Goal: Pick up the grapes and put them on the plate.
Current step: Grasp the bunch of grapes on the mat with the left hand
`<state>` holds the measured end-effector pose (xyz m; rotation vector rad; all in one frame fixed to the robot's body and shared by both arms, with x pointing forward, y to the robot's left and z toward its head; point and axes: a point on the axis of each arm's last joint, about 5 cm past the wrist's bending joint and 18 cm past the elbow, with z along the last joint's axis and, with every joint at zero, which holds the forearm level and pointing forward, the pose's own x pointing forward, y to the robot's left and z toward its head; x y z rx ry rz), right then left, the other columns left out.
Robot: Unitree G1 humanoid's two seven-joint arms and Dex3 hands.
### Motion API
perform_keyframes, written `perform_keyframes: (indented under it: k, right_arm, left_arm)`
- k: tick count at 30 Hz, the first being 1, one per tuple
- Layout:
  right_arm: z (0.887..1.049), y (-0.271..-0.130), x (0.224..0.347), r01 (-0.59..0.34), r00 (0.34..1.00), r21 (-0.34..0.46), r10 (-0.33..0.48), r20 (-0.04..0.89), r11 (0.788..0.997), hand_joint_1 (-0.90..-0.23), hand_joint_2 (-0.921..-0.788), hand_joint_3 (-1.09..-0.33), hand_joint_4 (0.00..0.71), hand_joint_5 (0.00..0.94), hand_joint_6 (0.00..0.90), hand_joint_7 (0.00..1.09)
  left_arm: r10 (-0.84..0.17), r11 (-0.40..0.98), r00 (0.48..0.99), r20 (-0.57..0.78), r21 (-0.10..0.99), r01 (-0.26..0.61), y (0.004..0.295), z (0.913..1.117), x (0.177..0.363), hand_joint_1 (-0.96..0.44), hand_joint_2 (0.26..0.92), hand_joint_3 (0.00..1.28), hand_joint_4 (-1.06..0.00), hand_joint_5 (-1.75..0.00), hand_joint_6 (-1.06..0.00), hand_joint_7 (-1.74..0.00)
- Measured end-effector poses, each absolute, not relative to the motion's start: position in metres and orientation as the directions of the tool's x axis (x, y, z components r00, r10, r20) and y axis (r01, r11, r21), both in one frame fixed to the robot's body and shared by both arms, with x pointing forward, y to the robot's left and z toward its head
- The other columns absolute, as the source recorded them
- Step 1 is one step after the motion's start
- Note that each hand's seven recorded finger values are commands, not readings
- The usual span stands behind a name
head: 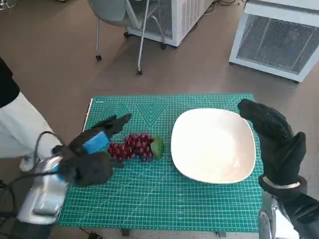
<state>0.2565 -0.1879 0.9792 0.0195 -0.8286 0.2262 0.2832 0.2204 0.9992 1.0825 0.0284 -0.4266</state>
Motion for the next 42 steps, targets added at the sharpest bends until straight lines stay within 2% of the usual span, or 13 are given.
perform_keyframes:
  k: [9,42]
  right_arm:
    - [0.979,-0.188,0.256,-0.209,0.656,-0.062,0.187,0.731,0.976,-0.536,-0.921,-0.653,0.395,0.002,0.063,0.59]
    - [0.978,-0.190,0.254,-0.197,0.656,-0.072,0.186,0.732,0.978,-0.533,-0.921,-0.659,0.399,0.003,0.062,0.59]
  left_arm:
    - [-0.312,0.372,0.902,-0.298,0.836,0.405,0.205,0.989,0.299,-0.33,0.708,0.00,0.00,0.00,-0.11,-0.01]
    - [-0.195,0.259,0.891,-0.411,0.854,0.451,0.165,0.972,0.338,-0.30,0.726,0.01,0.00,0.00,-0.11,0.00]
